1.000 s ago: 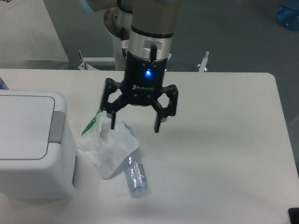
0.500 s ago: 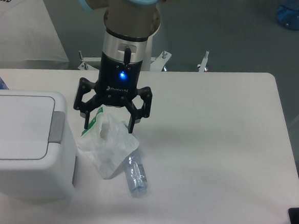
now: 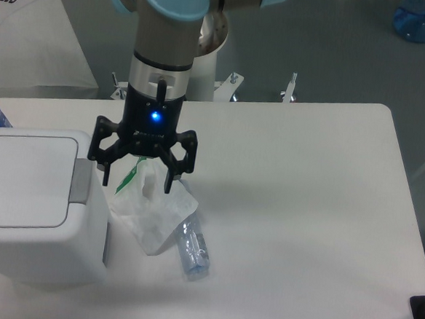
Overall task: Open the trash can
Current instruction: 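Lower the gripper onto the trash can lid edge and push it, then hold the gripper at the lid while the lid swings open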
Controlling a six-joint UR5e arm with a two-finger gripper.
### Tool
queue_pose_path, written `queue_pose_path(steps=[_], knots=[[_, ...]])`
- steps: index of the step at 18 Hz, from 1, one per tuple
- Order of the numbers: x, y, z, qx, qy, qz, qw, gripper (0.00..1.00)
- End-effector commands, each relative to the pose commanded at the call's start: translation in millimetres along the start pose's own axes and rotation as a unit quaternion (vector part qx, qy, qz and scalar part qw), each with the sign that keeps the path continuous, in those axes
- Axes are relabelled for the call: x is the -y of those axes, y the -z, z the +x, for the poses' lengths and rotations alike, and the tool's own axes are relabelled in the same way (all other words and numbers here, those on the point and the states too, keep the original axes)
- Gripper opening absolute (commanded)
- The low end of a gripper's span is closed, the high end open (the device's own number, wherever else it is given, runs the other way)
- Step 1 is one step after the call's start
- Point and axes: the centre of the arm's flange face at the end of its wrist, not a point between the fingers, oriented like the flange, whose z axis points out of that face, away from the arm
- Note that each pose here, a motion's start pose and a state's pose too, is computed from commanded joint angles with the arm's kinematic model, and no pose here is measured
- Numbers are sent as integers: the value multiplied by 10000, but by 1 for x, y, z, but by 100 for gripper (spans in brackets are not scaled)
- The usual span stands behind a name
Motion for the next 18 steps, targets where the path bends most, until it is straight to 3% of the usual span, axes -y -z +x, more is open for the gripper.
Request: queue_pose_path(steps=[18], knots=[[-4, -13, 8, -45, -49, -112, 9999, 100]])
